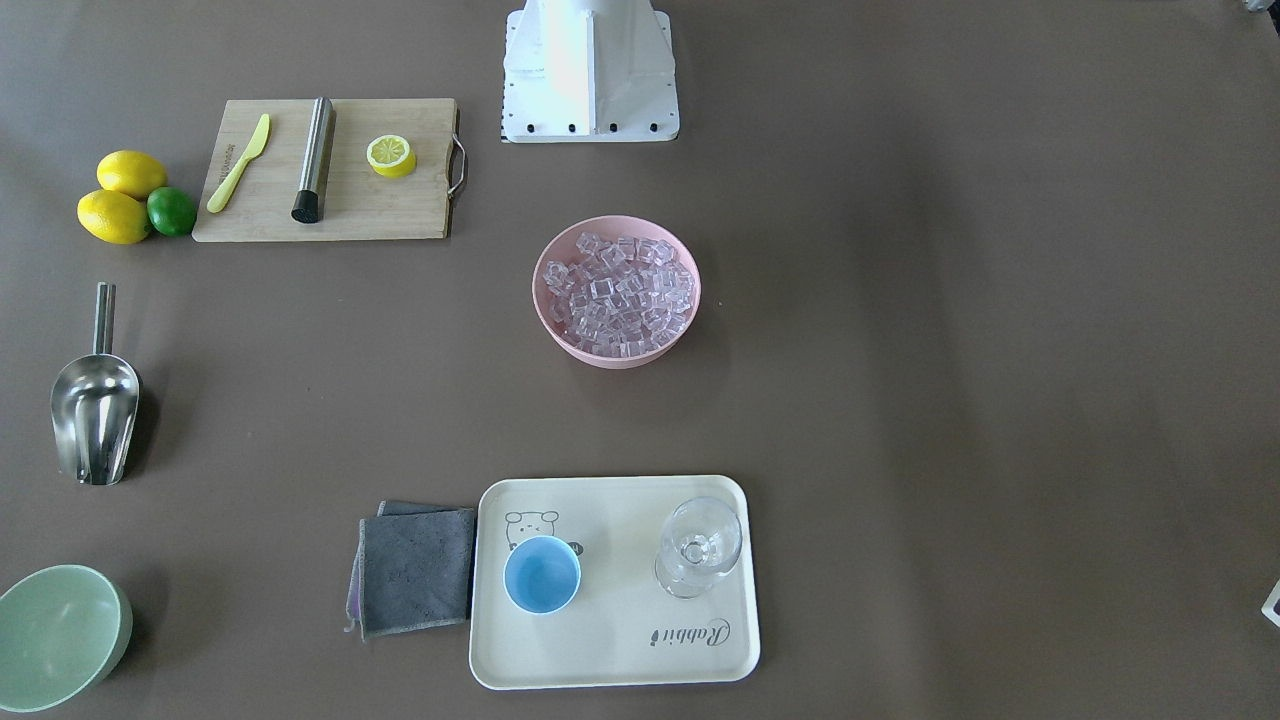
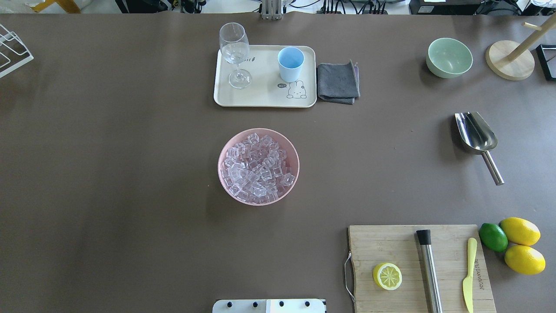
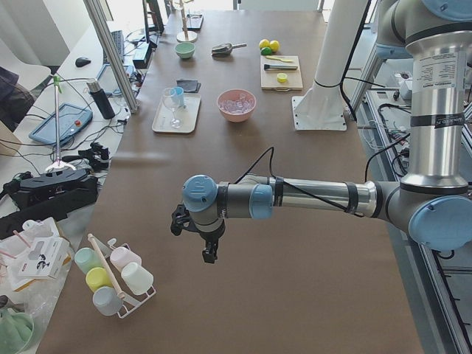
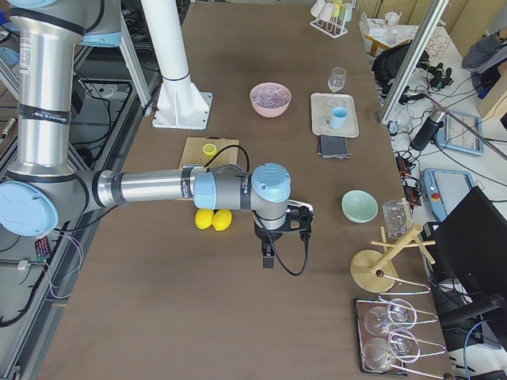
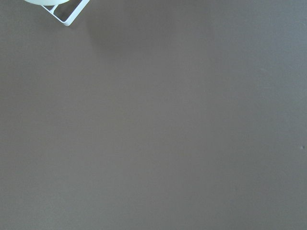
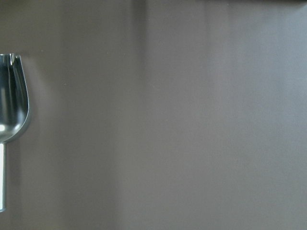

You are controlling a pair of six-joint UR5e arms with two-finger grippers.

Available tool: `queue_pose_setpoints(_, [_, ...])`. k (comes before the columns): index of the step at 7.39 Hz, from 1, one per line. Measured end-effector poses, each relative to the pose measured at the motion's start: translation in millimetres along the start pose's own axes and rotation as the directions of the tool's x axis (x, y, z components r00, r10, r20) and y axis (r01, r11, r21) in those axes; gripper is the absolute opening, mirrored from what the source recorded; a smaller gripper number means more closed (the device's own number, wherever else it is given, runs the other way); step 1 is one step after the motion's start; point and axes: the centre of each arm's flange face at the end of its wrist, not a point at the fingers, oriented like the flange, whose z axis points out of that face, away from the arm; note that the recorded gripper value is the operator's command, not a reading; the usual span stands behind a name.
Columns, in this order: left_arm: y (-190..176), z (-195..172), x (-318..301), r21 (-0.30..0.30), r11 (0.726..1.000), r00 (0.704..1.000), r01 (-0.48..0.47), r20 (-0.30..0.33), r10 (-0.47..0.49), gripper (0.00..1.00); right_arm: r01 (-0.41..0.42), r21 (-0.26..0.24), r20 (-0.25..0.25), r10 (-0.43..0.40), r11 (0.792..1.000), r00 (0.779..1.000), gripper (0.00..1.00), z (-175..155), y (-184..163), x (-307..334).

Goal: Put ice in cup with scoop

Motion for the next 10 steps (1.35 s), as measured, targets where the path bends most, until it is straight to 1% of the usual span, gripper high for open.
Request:
queue_pose_setpoints(3, [-7.4, -1.6, 9.8, 0.005, 1.0, 1.0, -0.023, -0.004, 0.023, 0.99, -0.003, -0.002, 0.016, 0.003, 1.0, 1.0, 1.0, 0.2, 1.7, -1.3])
queue_pose_setpoints(5, [-36.5, 20.1, 58.9, -0.035, 0.991, 0.991, -0.132, -0.015, 0.132, 0.99, -0.007, -0.005, 0.018, 0.007, 1.0, 1.0, 1.0, 2.7, 3.6, 0.0])
queue_pose_setpoints(6, [-52.7, 27.4, 91.0, -0.043, 0.979, 0.98, -0.199, -0.023, 0.198, 0.99, -0.025, -0.01, 0.021, 0.025, 1.0, 0.999, 1.0, 4.9, 4.9, 1.0])
queue_pose_setpoints(7, [-64.6, 37.5, 139.2, -0.043, 0.952, 0.953, -0.302, -0.041, 0.3, 0.99, -0.076, -0.01, 0.028, 0.076, 0.997, 0.997, 1.0, 4.6, 4.6, -1.6])
queue_pose_setpoints(8, [-67.9, 49.3, 193.8, -0.029, 0.907, 0.906, -0.421, -0.065, 0.419, 0.99, -0.12, -0.008, 0.039, 0.12, 0.993, 0.992, 1.0, 2.3, 3.0, -12.2])
queue_pose_setpoints(9, [-67.9, 66.3, 246.1, -0.007, 0.843, 0.84, -0.537, -0.094, 0.534, 0.99, -0.145, -0.009, 0.045, 0.145, 0.989, 0.988, 1.0, 0.4, 1.7, -28.7])
queue_pose_setpoints(10, [-65.7, 81.0, 287.7, 0.02, 0.78, 0.773, -0.626, -0.116, 0.623, 0.99, -0.166, -0.013, 0.047, 0.167, 0.986, 0.985, 1.0, -0.9, 1.2, -50.4])
